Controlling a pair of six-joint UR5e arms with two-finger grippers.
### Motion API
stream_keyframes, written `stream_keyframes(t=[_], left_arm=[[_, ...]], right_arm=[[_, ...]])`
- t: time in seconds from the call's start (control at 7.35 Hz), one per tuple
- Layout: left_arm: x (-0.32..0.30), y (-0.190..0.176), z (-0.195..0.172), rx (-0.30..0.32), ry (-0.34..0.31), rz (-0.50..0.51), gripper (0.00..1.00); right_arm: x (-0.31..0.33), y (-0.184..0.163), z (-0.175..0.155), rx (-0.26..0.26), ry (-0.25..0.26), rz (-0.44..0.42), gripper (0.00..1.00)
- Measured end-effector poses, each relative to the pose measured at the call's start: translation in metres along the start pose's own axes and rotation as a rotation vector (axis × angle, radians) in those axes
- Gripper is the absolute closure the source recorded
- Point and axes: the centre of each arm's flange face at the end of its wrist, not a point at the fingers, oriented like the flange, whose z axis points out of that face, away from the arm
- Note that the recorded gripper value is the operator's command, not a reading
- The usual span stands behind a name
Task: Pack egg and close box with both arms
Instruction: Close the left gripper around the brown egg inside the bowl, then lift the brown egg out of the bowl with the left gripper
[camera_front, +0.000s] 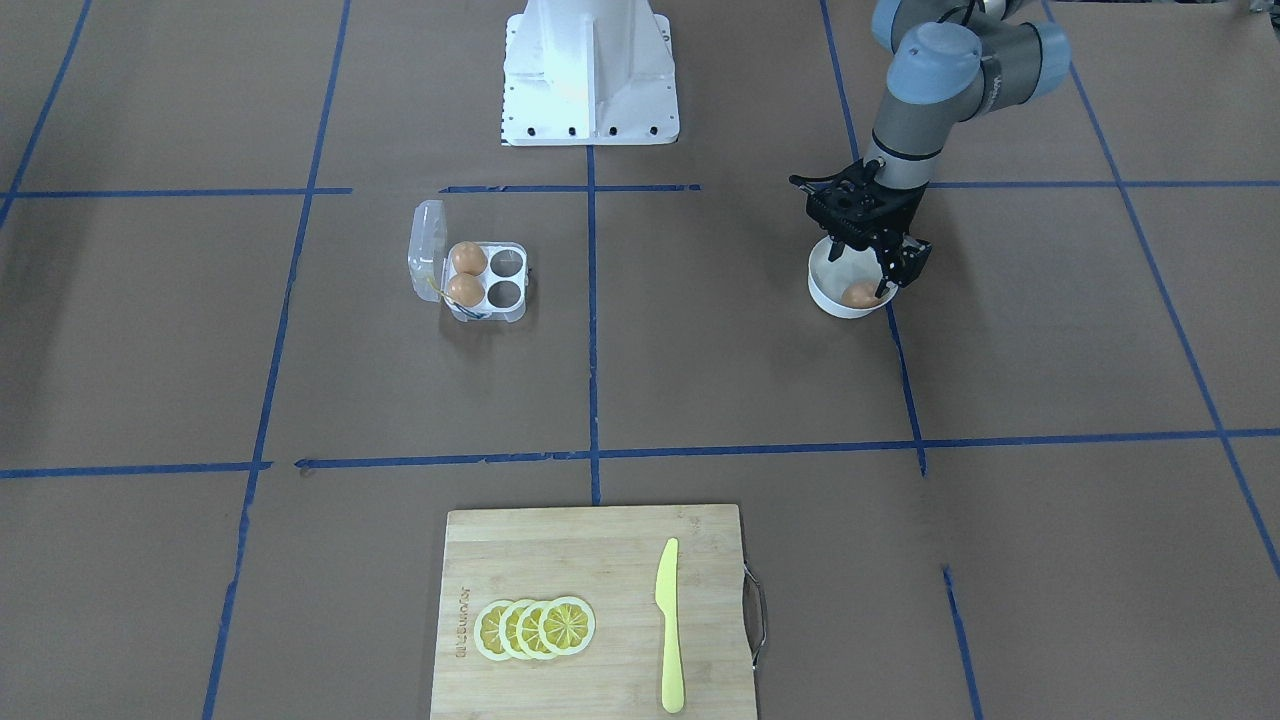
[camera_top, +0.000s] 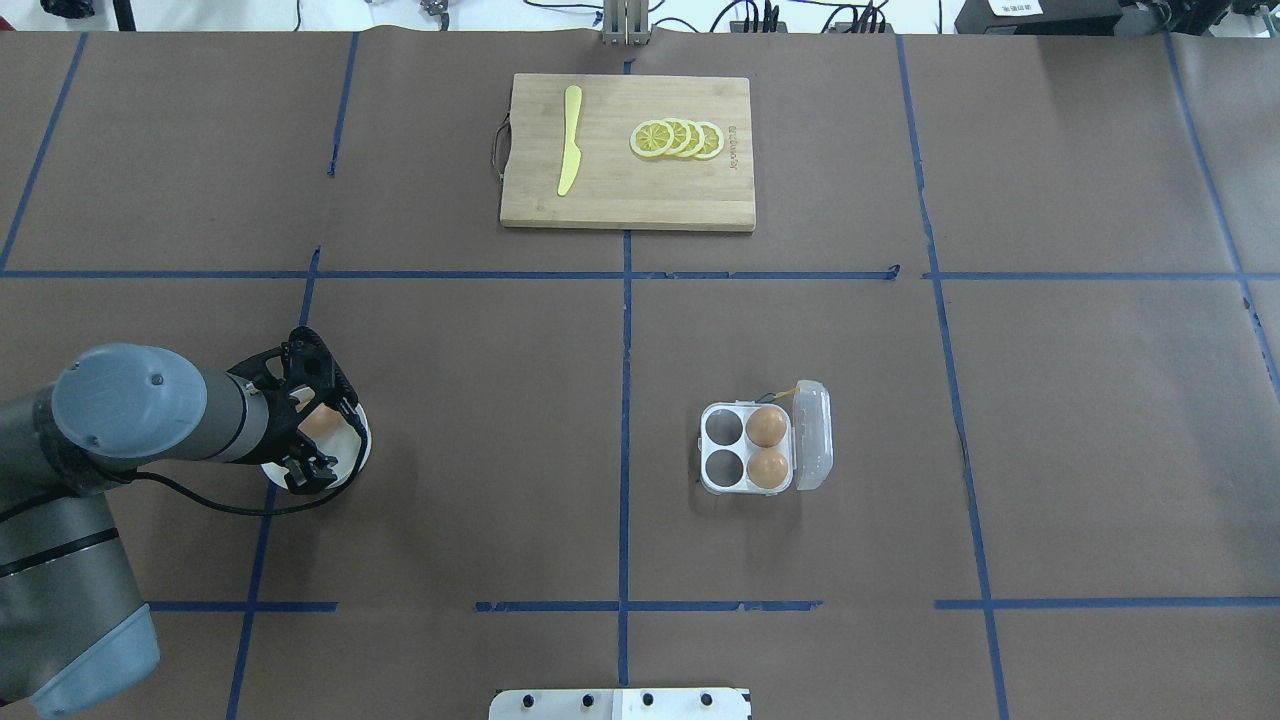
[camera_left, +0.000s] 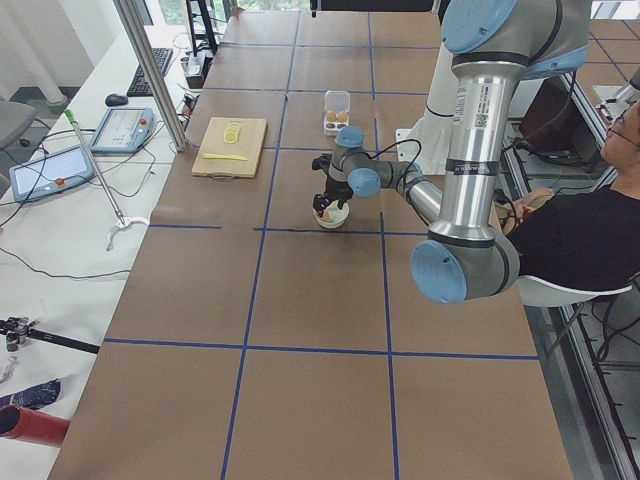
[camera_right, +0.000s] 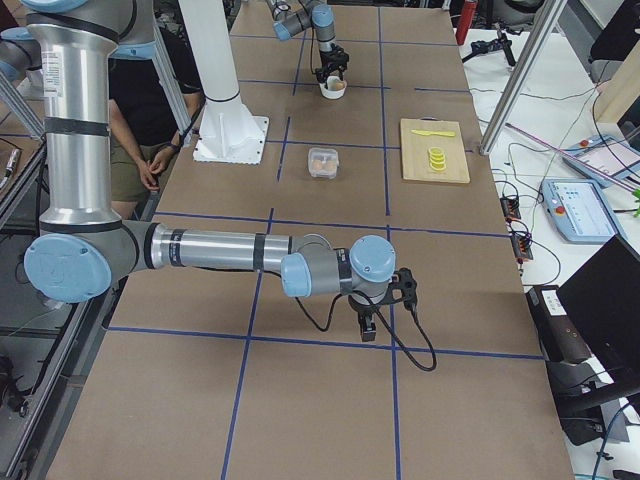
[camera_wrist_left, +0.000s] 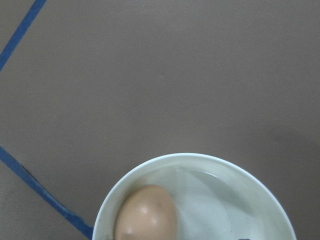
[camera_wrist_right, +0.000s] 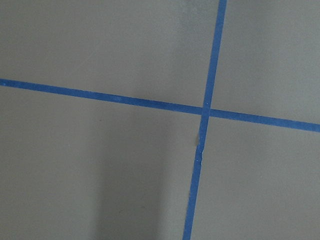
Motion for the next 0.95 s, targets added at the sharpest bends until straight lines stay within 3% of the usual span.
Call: stream_keyframes(t=[0.68, 0.82, 0.95], left_arm=[[0.0, -0.006, 0.007, -0.005, -0.001, 0.0, 0.2], [0.0, -0.007, 0.01, -0.007, -0.002, 0.0, 0.27], [-0.001, -0.007, 0.011, -0.009, -0.004, 0.0, 0.49]], right_arm=[[0.002, 0.001, 0.002, -0.003, 0.0, 0.002, 0.0], [0.002, 0.001, 0.002, -0.004, -0.001, 0.003, 0.0], [0.002, 0.001, 0.002, -0.004, 0.0, 0.003, 0.0]])
